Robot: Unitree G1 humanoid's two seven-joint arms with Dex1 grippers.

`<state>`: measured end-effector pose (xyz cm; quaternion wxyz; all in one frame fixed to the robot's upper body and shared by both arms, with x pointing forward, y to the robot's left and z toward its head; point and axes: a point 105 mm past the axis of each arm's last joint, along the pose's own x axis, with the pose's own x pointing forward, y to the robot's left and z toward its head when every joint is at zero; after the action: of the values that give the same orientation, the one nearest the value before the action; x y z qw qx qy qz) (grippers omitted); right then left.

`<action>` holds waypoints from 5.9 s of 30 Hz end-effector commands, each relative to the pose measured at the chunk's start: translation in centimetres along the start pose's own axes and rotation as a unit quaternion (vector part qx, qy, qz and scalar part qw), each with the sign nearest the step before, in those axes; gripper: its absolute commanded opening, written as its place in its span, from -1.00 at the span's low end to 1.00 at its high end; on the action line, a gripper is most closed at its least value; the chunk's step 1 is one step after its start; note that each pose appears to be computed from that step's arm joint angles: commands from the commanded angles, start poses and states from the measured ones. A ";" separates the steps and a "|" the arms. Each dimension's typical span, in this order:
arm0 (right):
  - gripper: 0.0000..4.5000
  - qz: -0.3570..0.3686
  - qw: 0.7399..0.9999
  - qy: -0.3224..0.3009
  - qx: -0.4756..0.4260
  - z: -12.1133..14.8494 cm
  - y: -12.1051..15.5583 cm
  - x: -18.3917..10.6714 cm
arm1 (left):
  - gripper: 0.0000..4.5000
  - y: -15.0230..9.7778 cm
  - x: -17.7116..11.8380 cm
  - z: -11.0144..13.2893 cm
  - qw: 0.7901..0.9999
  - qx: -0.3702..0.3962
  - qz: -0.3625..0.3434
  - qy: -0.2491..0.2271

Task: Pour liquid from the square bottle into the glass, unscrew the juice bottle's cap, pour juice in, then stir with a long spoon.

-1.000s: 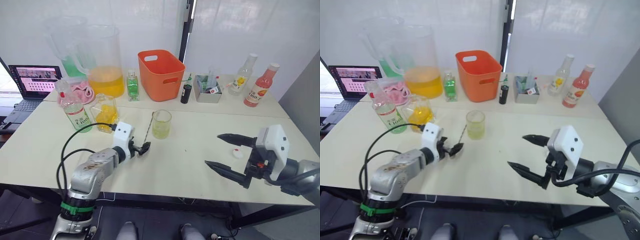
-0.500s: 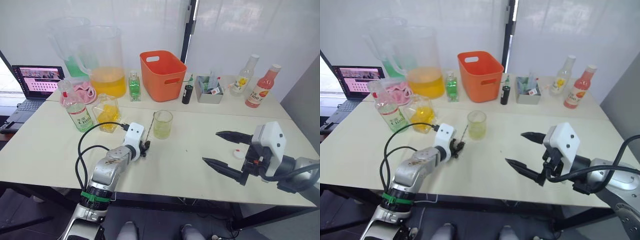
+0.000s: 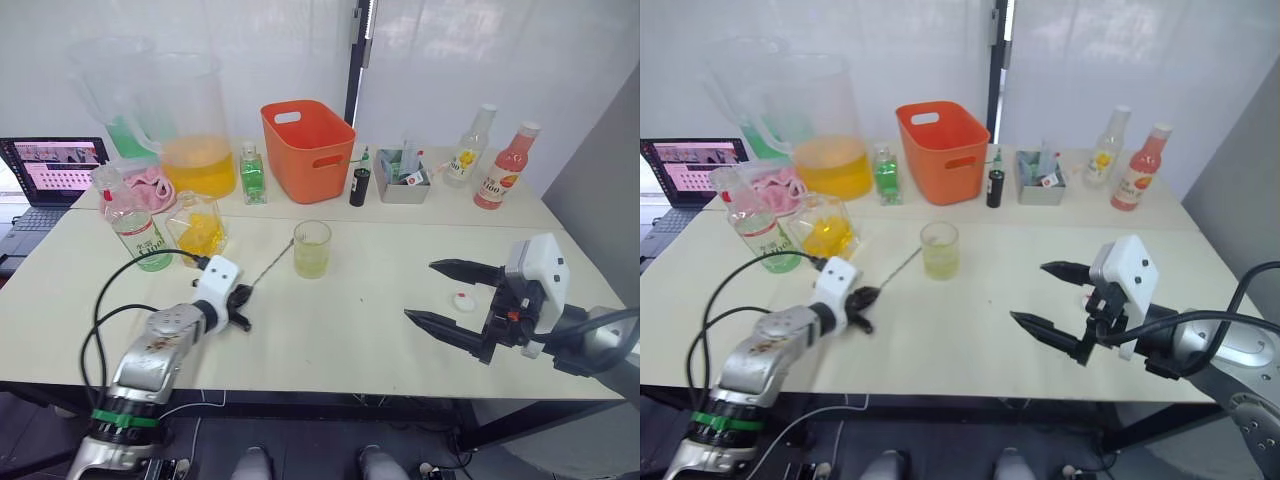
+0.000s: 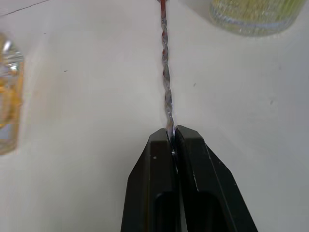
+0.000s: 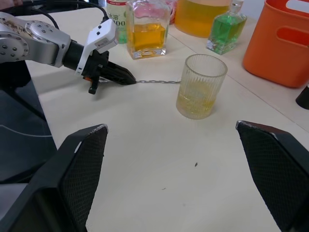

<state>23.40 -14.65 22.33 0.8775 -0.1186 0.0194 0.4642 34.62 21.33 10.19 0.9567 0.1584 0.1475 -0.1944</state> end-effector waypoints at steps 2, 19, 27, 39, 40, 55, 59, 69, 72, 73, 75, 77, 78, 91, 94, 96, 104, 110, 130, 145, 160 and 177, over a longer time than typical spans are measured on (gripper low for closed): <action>1.00 0.023 0.999 -0.012 0.038 -0.2 -0.1 0.4 | -0.98 2.6 -2.6 -1.8 1.000 0.008 0.010 0.000; 1.00 0.023 1.000 0.020 0.001 -2.8 0.1 0.1 | -0.98 1.7 -7.7 -4.8 0.963 0.142 -0.228 0.016; 1.00 0.028 0.999 0.015 0.032 -2.8 1.0 -0.1 | -0.64 2.9 -6.0 -3.6 0.951 0.132 -0.276 0.047; 1.00 0.021 0.999 0.008 0.039 -2.8 1.7 0.4 | 0.32 2.2 -4.5 -0.6 0.928 0.170 -0.310 0.113; 1.00 0.020 0.999 0.007 0.038 -2.8 1.7 0.4 | 0.32 2.2 -4.5 -0.7 0.926 0.177 -0.311 0.120; 1.00 0.016 0.999 0.015 0.024 -2.9 1.2 1.1 | -0.98 1.9 -4.5 -1.4 0.921 0.187 -0.313 0.138; 1.00 0.038 0.999 0.022 0.025 -3.2 1.6 1.7 | -0.98 3.2 -5.5 1.8 0.936 0.172 -0.300 0.074; 1.00 0.127 0.982 0.002 0.138 -3.3 3.2 2.0 | -0.98 -1.9 -8.6 8.6 0.909 0.105 -0.396 -0.080; 1.00 0.126 0.978 -0.009 0.165 -3.4 3.4 2.4 | -0.98 -4.5 -9.1 9.8 0.889 0.088 -0.439 -0.100; 1.00 0.127 0.976 -0.016 0.174 -3.4 3.6 2.6 | -0.98 -5.4 -9.2 10.3 0.883 0.082 -0.450 -0.108; 1.00 0.109 0.976 -0.038 0.186 -3.1 3.5 3.3 | -0.98 -6.9 -8.7 11.3 0.877 0.078 -0.456 -0.130; 1.00 0.087 0.974 -0.064 0.200 -2.4 3.1 3.9 | -0.98 -7.8 -8.2 12.0 0.876 0.073 -0.455 -0.145; 1.00 0.079 0.971 -0.079 0.209 -2.0 2.9 4.2 | -0.98 -8.1 -7.9 12.3 0.877 0.069 -0.452 -0.150; 1.00 0.002 0.915 -0.227 0.334 2.0 1.3 6.5 | -0.98 -10.4 -5.3 12.9 0.891 0.033 -0.416 -0.179; 1.00 -0.006 0.912 -0.227 0.343 1.9 1.1 6.7 | -0.98 -10.3 -4.7 12.6 0.899 0.034 -0.401 -0.173; 0.77 -0.011 0.905 -0.231 0.356 1.9 1.1 6.9 | -1.00 -10.7 -4.6 12.4 0.898 0.034 -0.403 -0.173; -0.41 -0.045 0.877 -0.269 0.396 2.6 -0.2 7.6 | -1.00 -11.7 -4.4 12.4 0.896 0.024 -0.405 -0.180; -0.99 -0.055 0.876 -0.263 0.400 2.3 -0.3 8.2 | -1.00 -11.5 -4.3 12.4 0.898 0.022 -0.400 -0.182; -1.00 -0.031 0.893 -0.307 0.328 5.9 -3.3 5.5 | 0.60 -6.1 -6.5 12.1 0.913 -0.028 -0.357 -0.197; -1.00 -0.022 0.946 -0.296 0.129 14.7 -8.7 9.8 | 0.98 -3.3 -7.5 7.1 0.958 -0.056 -0.204 -0.193; -1.00 -0.014 0.981 -0.194 0.021 9.5 -9.4 16.2 | 0.98 -4.0 -7.7 6.0 0.965 -0.071 -0.163 -0.191; -1.00 -0.013 0.980 -0.199 0.001 7.3 -8.5 19.2 | 0.98 -4.2 -7.2 6.1 0.967 -0.057 -0.165 -0.183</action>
<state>41.07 -1.73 26.52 0.8757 -0.0322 -0.1242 0.4654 28.02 18.17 16.01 0.9327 0.0182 0.0243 -0.3593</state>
